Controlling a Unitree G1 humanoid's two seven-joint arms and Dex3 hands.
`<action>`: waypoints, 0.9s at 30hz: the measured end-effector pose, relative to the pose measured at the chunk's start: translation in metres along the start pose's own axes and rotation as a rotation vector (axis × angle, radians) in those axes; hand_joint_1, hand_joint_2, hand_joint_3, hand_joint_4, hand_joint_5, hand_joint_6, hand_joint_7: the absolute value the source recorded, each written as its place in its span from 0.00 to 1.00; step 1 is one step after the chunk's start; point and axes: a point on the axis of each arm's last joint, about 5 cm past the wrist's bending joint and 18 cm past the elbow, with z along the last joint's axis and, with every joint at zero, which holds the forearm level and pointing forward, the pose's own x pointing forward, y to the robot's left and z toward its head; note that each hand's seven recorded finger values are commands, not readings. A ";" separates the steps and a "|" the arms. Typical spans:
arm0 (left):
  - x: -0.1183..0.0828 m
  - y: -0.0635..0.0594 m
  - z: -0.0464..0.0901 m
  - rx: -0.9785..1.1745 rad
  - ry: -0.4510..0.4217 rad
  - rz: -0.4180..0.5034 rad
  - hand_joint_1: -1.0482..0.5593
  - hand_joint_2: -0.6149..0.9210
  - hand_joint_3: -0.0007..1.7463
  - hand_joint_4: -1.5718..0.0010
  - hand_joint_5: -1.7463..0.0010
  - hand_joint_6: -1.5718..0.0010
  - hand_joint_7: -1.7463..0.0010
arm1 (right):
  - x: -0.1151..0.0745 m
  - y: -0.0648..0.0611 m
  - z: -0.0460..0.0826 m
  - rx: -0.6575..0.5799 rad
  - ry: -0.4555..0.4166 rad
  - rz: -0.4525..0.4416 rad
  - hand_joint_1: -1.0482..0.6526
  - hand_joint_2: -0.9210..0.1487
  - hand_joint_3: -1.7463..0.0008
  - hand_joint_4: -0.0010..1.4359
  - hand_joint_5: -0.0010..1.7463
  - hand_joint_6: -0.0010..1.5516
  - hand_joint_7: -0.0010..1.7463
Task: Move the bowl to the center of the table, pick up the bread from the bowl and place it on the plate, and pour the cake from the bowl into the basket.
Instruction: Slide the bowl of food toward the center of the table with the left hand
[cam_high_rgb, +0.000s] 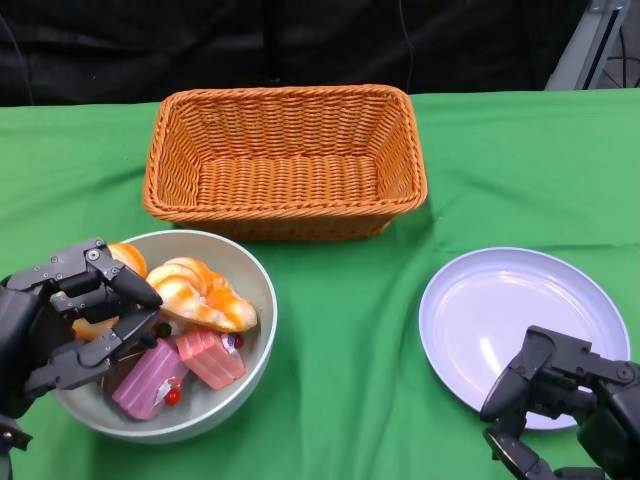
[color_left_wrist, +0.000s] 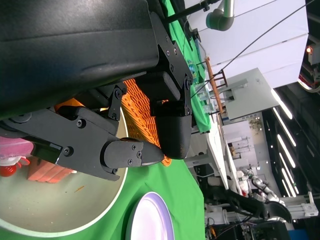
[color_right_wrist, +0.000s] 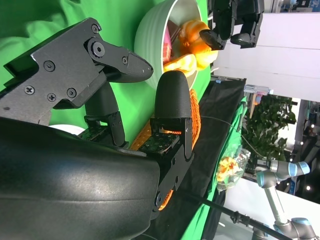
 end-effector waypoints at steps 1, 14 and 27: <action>0.000 0.000 0.000 -0.001 0.001 0.000 0.51 0.87 0.34 0.51 0.16 0.49 0.34 | 0.000 0.000 0.000 0.000 0.000 0.000 0.51 0.40 0.46 0.48 0.93 0.42 0.77; -0.001 -0.001 0.007 -0.014 -0.057 0.000 0.50 0.85 0.39 0.50 0.15 0.49 0.31 | -0.001 0.001 -0.001 0.003 0.006 0.001 0.52 0.43 0.43 0.47 0.94 0.41 0.78; -0.002 -0.004 0.009 -0.014 -0.070 -0.013 0.50 0.83 0.40 0.49 0.13 0.49 0.28 | -0.002 0.001 -0.001 0.001 0.013 0.000 0.53 0.42 0.44 0.47 0.94 0.42 0.78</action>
